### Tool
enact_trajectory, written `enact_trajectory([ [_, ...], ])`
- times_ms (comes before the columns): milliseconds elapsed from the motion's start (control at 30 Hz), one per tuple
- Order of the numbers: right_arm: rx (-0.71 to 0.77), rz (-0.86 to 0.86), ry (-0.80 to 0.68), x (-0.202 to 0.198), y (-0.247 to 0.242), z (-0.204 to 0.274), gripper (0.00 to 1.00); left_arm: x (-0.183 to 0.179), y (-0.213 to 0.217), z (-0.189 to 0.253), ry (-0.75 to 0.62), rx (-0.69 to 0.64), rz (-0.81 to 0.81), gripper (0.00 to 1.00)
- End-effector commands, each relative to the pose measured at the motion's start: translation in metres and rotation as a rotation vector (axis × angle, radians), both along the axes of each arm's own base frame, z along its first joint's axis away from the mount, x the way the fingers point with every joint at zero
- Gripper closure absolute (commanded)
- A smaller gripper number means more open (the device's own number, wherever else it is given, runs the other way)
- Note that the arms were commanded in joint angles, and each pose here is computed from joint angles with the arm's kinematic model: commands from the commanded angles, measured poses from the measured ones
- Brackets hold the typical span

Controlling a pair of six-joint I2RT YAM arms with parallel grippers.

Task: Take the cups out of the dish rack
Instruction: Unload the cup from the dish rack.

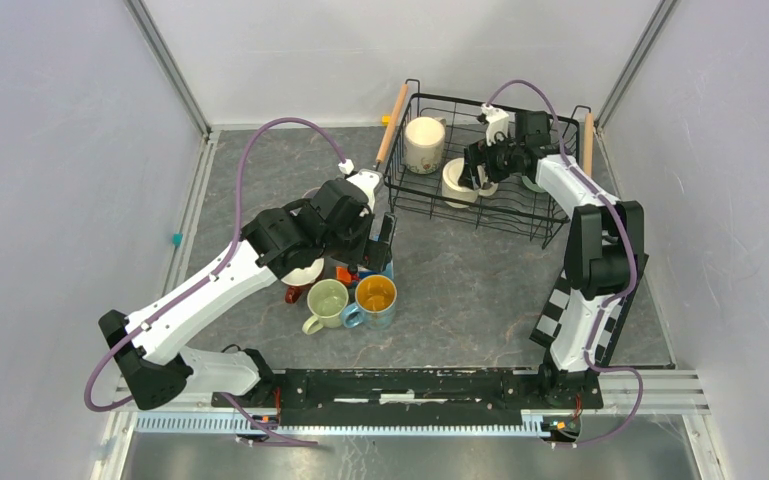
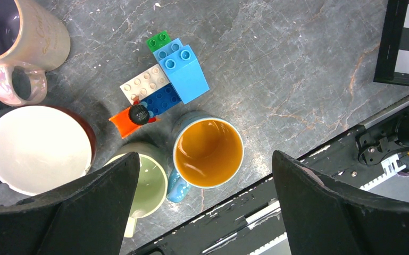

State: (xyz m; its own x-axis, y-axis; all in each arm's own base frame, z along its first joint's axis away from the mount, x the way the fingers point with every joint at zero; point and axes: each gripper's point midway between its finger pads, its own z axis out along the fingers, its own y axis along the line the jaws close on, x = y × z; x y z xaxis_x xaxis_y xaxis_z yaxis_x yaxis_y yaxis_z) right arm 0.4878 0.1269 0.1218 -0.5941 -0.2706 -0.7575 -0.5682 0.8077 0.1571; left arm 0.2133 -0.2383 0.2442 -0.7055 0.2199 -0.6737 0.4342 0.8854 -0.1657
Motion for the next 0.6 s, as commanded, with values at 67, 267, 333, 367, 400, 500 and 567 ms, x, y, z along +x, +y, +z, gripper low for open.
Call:
enact_trajectory([
  [67, 0.136, 0.028, -0.007, -0.008, 0.007, 0.012, 0.02, 0.004, 0.001, 0.012, -0.049, 0.003, -0.038, 0.0],
  [267, 0.197, 0.023, -0.012, -0.01, 0.007, 0.02, 0.02, 0.004, 0.001, 0.011, -0.048, 0.002, -0.039, 0.0],
  [333, 0.197, 0.014, -0.013, -0.01, 0.005, 0.021, 0.02, 0.003, 0.002, 0.011, -0.048, 0.002, -0.039, 0.0],
  [367, 0.198, 0.006, -0.016, -0.009, 0.004, 0.023, 0.02, 0.003, 0.002, 0.011, -0.048, 0.001, -0.04, 0.0],
  [400, 0.201, 0.0, -0.021, -0.008, 0.003, 0.025, 0.02, 0.003, 0.002, 0.011, -0.048, 0.002, -0.04, 0.0],
  [500, 0.213, -0.008, -0.029, -0.006, 0.002, 0.031, 0.02, 0.003, 0.002, 0.011, -0.049, -0.002, -0.04, 0.0],
  [567, 0.223, -0.002, -0.03, -0.007, 0.004, 0.033, 0.02, 0.003, 0.001, 0.011, -0.049, -0.002, -0.041, 0.0],
])
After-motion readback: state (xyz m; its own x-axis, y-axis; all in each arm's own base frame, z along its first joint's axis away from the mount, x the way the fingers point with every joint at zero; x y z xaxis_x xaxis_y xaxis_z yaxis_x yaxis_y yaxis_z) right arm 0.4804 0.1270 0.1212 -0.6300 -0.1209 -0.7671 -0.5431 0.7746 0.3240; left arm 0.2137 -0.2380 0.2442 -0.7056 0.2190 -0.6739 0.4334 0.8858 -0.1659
